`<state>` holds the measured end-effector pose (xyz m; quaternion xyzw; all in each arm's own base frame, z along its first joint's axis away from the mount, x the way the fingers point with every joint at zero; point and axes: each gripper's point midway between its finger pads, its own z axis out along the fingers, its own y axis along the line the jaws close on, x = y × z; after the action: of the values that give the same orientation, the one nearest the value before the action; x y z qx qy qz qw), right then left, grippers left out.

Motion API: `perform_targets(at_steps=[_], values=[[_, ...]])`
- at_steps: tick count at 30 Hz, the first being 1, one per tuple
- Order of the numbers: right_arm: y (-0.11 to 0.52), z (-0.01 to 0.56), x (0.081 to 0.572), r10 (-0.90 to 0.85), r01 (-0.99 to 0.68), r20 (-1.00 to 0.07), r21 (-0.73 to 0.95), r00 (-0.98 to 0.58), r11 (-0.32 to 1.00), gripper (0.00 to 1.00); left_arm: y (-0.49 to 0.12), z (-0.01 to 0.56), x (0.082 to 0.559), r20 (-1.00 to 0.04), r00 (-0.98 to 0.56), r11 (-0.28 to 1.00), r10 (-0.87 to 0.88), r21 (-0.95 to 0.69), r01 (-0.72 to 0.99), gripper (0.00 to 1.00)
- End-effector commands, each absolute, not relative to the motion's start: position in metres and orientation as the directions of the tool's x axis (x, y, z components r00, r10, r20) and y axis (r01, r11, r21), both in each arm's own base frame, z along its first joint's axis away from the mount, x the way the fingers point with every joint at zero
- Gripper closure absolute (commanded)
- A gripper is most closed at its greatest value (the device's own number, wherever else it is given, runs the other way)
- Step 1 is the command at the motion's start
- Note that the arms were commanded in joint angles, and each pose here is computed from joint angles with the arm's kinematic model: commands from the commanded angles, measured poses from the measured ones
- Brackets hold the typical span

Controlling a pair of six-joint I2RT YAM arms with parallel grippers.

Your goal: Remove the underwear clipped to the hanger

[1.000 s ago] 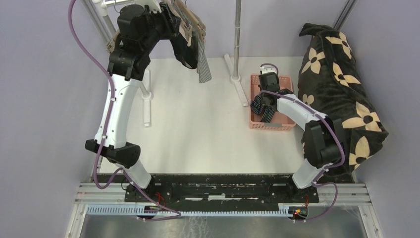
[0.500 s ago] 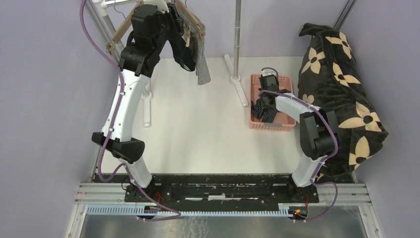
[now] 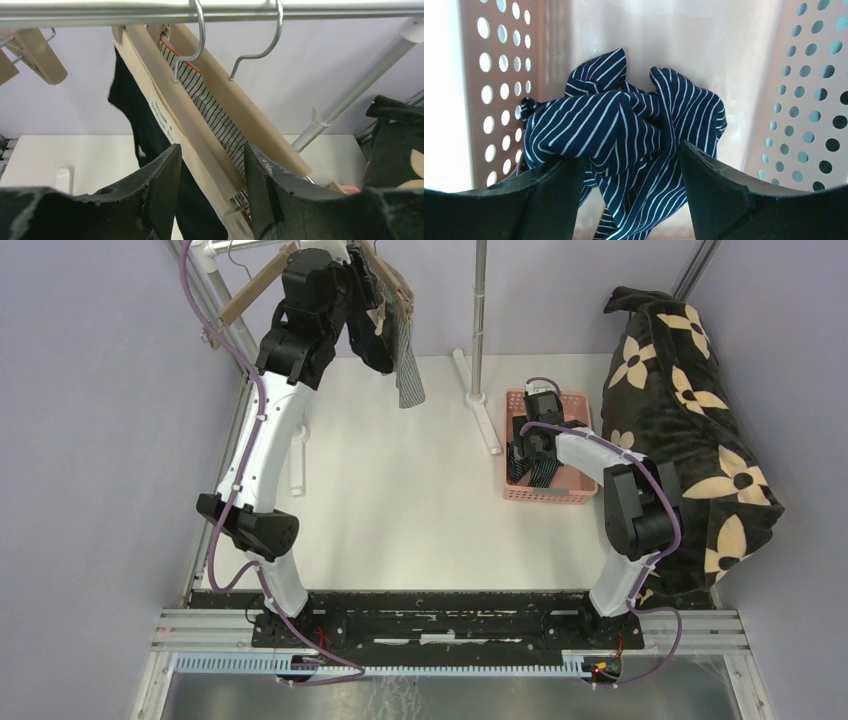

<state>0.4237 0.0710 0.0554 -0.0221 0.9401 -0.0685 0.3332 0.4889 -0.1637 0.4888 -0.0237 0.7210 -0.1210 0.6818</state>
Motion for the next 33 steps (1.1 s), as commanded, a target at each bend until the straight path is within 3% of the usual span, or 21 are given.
perform_targets(at_steps=[1, 14, 18, 23, 26, 31, 32, 33], values=[[0.077, 0.066, 0.435, -0.06, 0.013, -0.661, -0.105, -0.748, 0.994, 0.24, -0.16, 0.508, 0.495, -0.969, 0.0, 0.964, -0.246, -0.245, 0.102, 0.44], [0.084, 0.073, 0.436, -0.044, 0.003, -0.673, -0.069, -0.738, 0.998, 0.23, -0.141, 0.508, 0.492, -0.976, 0.018, 0.977, -0.215, -0.215, 0.007, 0.53], [0.086, 0.072, 0.435, -0.038, -0.001, -0.672, -0.056, -0.74, 0.998, 0.23, -0.138, 0.511, 0.493, -0.977, 0.032, 0.978, -0.21, -0.21, -0.004, 0.71], [0.086, 0.073, 0.435, -0.035, -0.001, -0.674, -0.052, -0.738, 0.999, 0.22, -0.136, 0.51, 0.494, -0.98, 0.037, 0.98, -0.198, -0.198, -0.016, 0.81], [0.089, 0.073, 0.436, -0.031, -0.006, -0.676, -0.04, -0.736, 0.999, 0.22, -0.136, 0.51, 0.496, -0.981, 0.042, 0.982, -0.189, -0.189, -0.014, 0.97], [0.089, 0.071, 0.436, -0.029, -0.005, -0.674, -0.037, -0.738, 0.999, 0.21, -0.139, 0.516, 0.5, -0.981, 0.069, 0.984, -0.18, -0.18, 0.0, 0.97], [0.09, 0.071, 0.436, -0.027, -0.005, -0.674, -0.035, -0.738, 0.999, 0.02, -0.138, 0.518, 0.5, -0.981, 0.079, 0.984, -0.18, -0.18, 0.001, 0.97], [0.09, 0.07, 0.436, -0.028, -0.006, -0.673, -0.035, -0.739, 0.999, 0.0, -0.138, 0.521, 0.5, -0.98, 0.089, 0.984, -0.18, -0.18, 0.004, 0.97]])
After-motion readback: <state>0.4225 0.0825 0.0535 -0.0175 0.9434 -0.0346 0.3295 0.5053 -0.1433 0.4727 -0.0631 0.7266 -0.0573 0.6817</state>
